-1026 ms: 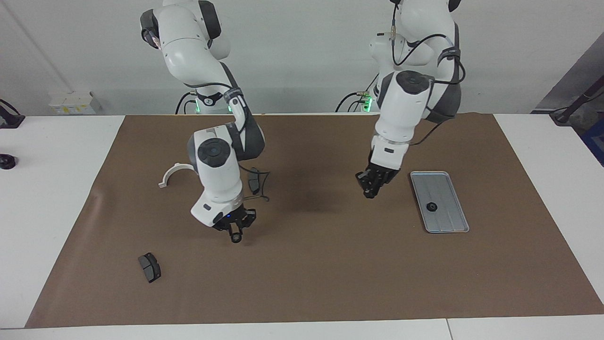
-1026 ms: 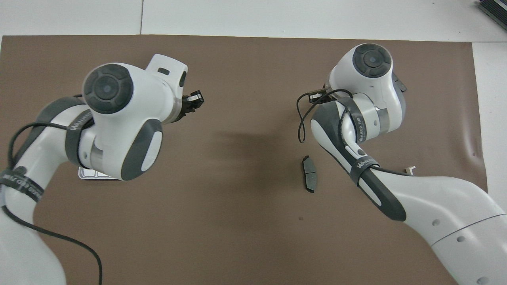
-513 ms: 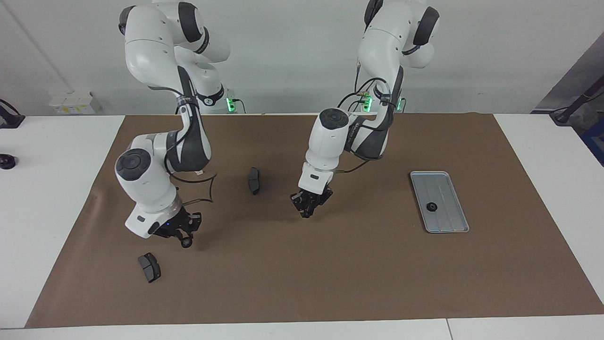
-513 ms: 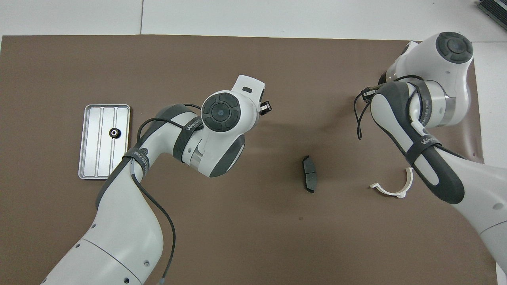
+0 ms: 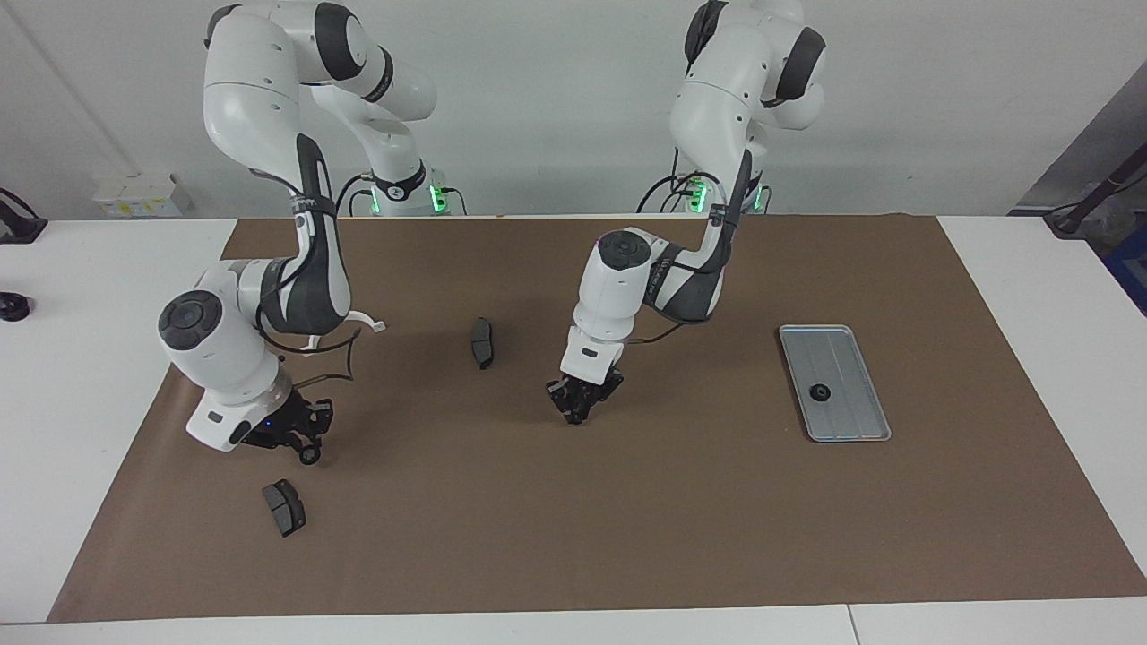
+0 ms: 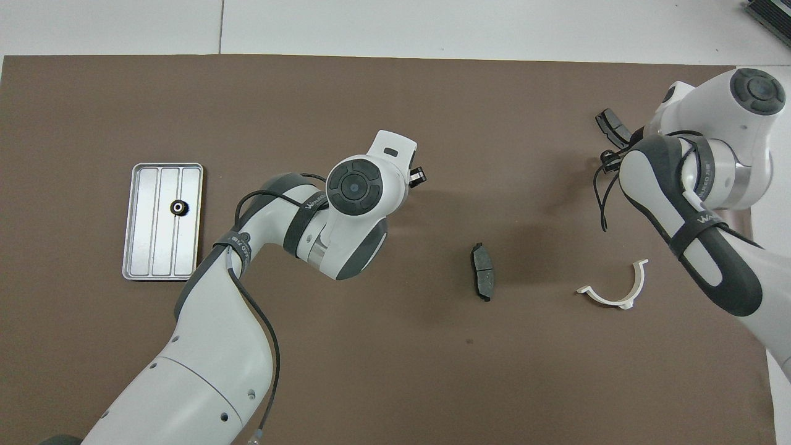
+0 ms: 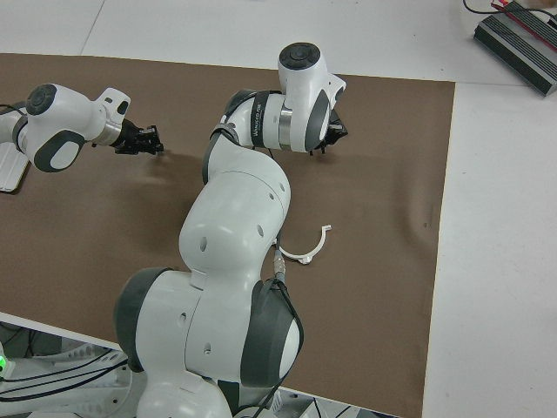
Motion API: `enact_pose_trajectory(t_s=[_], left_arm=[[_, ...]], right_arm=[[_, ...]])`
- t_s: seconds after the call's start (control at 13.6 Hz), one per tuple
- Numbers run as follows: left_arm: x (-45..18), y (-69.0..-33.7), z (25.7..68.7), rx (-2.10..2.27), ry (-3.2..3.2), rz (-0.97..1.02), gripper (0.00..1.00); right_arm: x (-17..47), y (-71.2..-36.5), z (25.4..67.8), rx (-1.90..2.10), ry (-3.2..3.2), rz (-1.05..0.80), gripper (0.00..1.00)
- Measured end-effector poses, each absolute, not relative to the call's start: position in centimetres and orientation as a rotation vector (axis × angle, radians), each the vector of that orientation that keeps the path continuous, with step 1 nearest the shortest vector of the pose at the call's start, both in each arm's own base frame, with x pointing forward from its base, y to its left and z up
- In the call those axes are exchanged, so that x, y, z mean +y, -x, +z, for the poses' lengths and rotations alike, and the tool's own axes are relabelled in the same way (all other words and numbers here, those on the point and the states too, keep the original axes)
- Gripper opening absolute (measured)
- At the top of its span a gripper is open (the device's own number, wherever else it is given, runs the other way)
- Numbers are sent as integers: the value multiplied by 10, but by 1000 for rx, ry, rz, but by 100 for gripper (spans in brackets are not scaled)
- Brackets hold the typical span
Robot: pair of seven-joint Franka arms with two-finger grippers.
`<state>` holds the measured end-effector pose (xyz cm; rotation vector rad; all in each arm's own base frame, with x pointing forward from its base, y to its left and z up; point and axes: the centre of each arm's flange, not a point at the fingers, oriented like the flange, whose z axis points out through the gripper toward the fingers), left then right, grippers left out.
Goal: Place bearing gear from tray to pile
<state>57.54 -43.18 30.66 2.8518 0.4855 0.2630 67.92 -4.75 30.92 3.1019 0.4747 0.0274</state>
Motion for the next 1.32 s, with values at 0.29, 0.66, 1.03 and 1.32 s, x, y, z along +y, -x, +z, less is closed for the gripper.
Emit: enact_pose_trajectory(t_s=[0.29,0.66,1.03,1.32], left_arm=[[-416,-590,325,535,-2861,274,78],[-286,-630,427,791,-2912,212,100],[-129,-652,428,815,-3001,103,100],[-51,-639,384,855,-3006,78,100]], right_arm=[[-43,-673,308,486,-3102,27,30],[-34,-675,317,447,-3107,59,83],[76,-677,335,315,-3131,116,100],[206,-660,356,196,-3164,178,100]])
